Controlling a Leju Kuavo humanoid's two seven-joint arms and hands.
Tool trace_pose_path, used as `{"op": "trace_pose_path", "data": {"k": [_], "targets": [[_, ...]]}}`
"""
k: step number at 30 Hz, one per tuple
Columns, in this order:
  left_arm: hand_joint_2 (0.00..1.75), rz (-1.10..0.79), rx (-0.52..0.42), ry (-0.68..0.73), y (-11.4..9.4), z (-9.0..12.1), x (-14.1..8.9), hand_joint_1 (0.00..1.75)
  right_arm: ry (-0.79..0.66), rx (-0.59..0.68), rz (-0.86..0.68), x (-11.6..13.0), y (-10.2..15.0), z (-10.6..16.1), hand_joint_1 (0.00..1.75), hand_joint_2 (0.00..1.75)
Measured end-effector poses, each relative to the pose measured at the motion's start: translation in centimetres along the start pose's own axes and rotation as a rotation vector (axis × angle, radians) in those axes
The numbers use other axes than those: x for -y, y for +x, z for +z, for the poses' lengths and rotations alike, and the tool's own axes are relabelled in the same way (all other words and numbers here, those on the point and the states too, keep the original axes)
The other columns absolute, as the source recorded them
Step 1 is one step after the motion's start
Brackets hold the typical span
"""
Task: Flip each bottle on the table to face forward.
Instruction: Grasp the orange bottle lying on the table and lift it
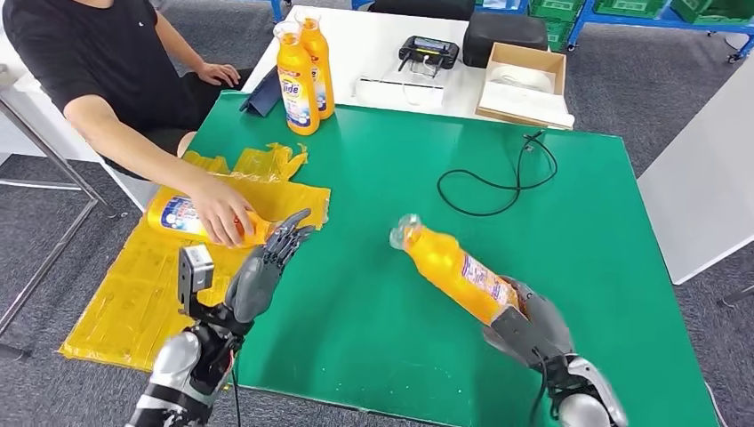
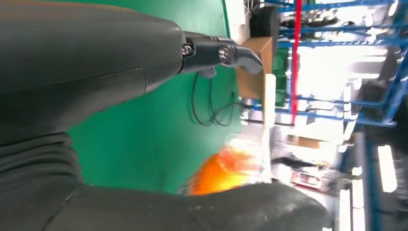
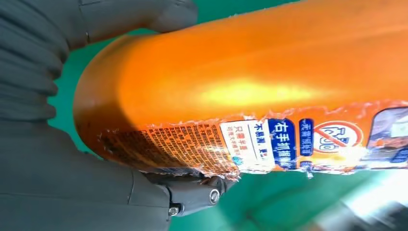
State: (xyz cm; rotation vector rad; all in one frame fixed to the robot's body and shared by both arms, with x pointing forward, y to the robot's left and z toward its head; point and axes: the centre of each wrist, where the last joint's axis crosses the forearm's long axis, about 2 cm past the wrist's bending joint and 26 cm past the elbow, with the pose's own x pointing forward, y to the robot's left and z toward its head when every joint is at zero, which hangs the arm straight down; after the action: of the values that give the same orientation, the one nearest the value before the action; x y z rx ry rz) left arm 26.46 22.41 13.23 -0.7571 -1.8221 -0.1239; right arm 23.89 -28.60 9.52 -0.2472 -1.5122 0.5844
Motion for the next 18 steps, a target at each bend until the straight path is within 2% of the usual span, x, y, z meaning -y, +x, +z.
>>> {"op": "trace_pose_path", "data": {"k": [1,10,18], "targets": [[1.75,0.012,0.001,0.009,-0.1,0.4,0.5,0.0,-0.011,0.032,-0.045,-0.6,0.9,0.4,1.75,1.75],[1.75,0.049,0.039,0.036,0.1,1.6,5.0,0.0,-0.021,0.205,-0.254,-5.8,7.1,3.1,1.75,1.75],[1.75,0.056,0.056,0.023,0.4,1.8,6.3,0.0,0.004,0.252,-0.315,-7.5,9.1,4.0,1.75,1.75]]}}
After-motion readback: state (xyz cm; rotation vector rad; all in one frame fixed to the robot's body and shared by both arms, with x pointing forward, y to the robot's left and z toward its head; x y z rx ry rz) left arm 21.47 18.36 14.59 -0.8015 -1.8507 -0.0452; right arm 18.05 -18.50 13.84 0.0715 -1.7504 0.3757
